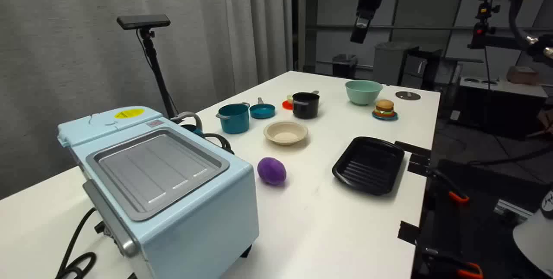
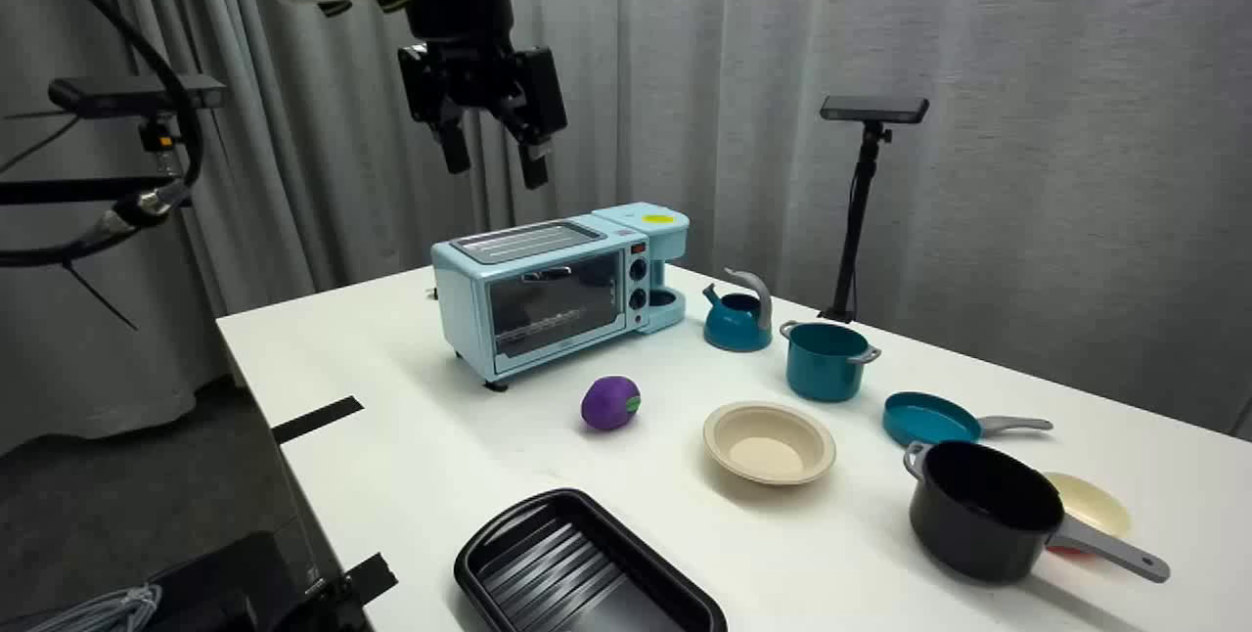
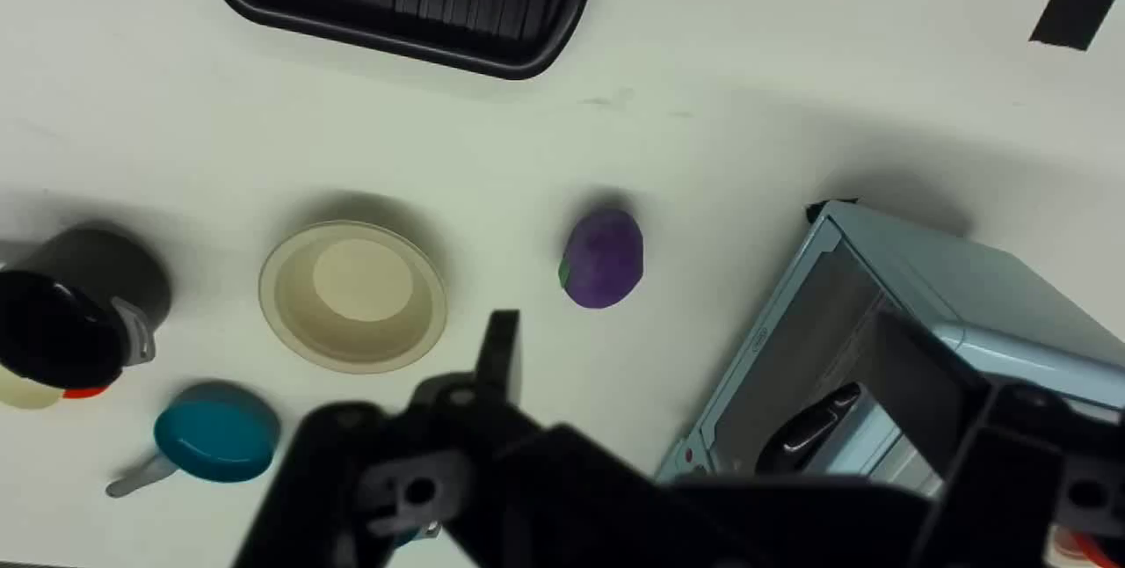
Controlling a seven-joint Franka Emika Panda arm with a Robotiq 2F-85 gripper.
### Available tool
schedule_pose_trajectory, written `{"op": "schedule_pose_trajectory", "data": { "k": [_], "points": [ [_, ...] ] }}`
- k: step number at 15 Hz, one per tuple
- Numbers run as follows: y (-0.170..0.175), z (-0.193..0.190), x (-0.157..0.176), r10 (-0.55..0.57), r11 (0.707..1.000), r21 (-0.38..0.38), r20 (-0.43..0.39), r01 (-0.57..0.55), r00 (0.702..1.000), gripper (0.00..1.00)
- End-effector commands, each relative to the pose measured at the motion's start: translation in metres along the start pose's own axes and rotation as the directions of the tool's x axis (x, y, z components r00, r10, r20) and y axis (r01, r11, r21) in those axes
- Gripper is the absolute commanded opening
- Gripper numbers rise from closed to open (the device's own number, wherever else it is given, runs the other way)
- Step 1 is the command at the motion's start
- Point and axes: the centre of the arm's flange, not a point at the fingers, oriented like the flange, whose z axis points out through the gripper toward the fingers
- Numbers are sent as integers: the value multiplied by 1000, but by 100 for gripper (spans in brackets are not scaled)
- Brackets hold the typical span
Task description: Put the purple plushie on the white plate
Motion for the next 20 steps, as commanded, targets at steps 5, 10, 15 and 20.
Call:
{"op": "schedule_pose_trajectory", "data": {
  "k": [5, 10, 15, 20],
  "points": [
    [0, 0, 0, 0, 1000, 0, 1, 0, 1000, 100],
    [0, 0, 0, 0, 1000, 0, 1, 0, 1000, 100],
    [0, 0, 0, 0, 1000, 0, 1, 0, 1000, 100],
    [2, 7, 3, 0, 1000, -4, 10, 0, 1000, 100]
  ]
}}
